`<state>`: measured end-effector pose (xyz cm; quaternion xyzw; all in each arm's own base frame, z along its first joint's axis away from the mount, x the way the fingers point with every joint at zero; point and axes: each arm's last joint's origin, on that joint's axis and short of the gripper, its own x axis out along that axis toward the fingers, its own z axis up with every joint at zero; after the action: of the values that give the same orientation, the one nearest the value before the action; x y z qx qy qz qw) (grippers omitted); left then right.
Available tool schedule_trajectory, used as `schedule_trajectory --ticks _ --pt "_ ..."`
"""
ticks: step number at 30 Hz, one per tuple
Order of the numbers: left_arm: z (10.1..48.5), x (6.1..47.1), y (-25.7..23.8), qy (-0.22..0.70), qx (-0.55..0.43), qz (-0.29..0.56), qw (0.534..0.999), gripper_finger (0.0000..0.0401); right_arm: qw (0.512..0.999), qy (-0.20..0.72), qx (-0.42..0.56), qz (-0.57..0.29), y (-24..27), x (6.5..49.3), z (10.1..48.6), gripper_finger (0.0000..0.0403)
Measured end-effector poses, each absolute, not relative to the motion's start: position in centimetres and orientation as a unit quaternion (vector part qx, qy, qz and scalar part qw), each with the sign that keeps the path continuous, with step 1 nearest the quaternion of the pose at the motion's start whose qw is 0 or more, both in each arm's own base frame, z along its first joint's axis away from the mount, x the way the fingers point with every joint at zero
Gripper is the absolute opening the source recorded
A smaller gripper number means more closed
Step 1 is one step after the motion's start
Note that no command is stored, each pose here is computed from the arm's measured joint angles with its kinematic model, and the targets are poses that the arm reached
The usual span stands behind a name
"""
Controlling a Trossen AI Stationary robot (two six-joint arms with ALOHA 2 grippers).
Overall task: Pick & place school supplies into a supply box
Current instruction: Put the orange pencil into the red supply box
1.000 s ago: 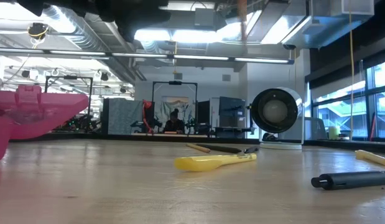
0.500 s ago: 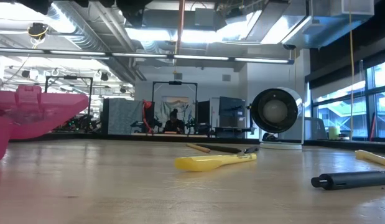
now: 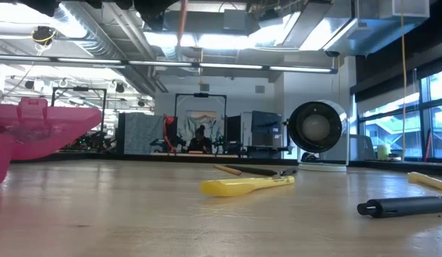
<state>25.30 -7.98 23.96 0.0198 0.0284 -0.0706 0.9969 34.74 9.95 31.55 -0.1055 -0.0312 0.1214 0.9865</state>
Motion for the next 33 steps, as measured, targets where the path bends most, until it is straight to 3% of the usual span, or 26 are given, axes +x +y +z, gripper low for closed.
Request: schedule_trajectory --ticks 7,17,26,33 --pt "24.0 25.3 -8.0 0.027 0.04 -0.081 0.996 0.0112 0.985 -0.046 -0.116 0.12 9.9 34.7 31.8 0.0017" --pt "24.0 25.3 -8.0 0.027 0.04 -0.081 0.995 0.0013 0.985 -0.053 -0.115 0.119 9.9 34.7 32.0 0.0034" --pt "23.9 25.3 -8.0 0.029 0.041 -0.081 0.995 0.0011 0.982 -0.042 -0.139 0.123 10.0 34.6 31.8 0.0062" --pt "23.9 24.8 -7.8 0.057 0.029 -0.069 0.996 0.0011 0.982 0.071 -0.097 0.148 10.2 33.1 31.1 0.0139"
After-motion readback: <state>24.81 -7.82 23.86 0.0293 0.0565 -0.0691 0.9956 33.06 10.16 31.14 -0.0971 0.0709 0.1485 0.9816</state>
